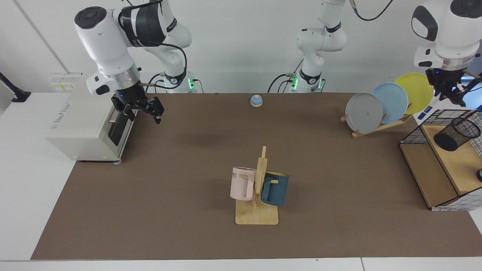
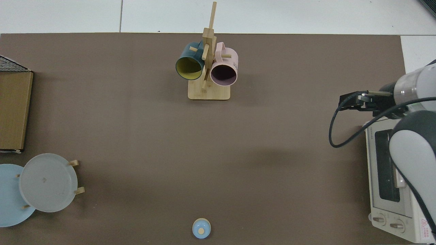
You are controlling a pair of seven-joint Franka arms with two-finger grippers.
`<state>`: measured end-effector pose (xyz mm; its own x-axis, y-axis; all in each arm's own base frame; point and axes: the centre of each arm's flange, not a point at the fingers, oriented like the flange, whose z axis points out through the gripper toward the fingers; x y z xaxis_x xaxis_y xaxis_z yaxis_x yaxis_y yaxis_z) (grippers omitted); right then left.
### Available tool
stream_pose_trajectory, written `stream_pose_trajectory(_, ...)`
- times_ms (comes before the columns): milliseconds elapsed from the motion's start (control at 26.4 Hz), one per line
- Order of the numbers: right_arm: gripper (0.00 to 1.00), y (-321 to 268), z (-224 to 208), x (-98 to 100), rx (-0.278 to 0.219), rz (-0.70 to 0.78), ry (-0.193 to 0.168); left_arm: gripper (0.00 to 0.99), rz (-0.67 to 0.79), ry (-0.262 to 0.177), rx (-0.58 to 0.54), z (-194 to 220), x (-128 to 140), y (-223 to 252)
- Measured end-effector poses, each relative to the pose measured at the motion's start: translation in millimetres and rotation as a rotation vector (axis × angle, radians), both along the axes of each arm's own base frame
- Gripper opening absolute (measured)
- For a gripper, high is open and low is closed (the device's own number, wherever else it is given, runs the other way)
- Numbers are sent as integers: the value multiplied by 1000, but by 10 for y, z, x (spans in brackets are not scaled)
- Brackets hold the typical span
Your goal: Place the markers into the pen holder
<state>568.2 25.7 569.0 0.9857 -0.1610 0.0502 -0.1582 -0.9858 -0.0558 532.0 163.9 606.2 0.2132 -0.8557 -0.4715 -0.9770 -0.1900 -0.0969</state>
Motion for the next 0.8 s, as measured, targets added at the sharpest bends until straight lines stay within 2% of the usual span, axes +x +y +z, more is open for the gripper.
stream_pose_trajectory(227,1000,-294,75,-69,-7,117,4,181,-13,17,72,77,75,168)
stream_pose_trajectory(492,1000,-273,37,-111,-13,148,44,181,-79,35,132,209,228,242)
stream_pose_trajectory(720,1000,-182,13,-195,-11,168,110,181,-146,57,158,263,368,229)
stream_pose_trajectory(795,1000,-182,43,-222,-10,168,120,181,-196,68,171,264,418,232)
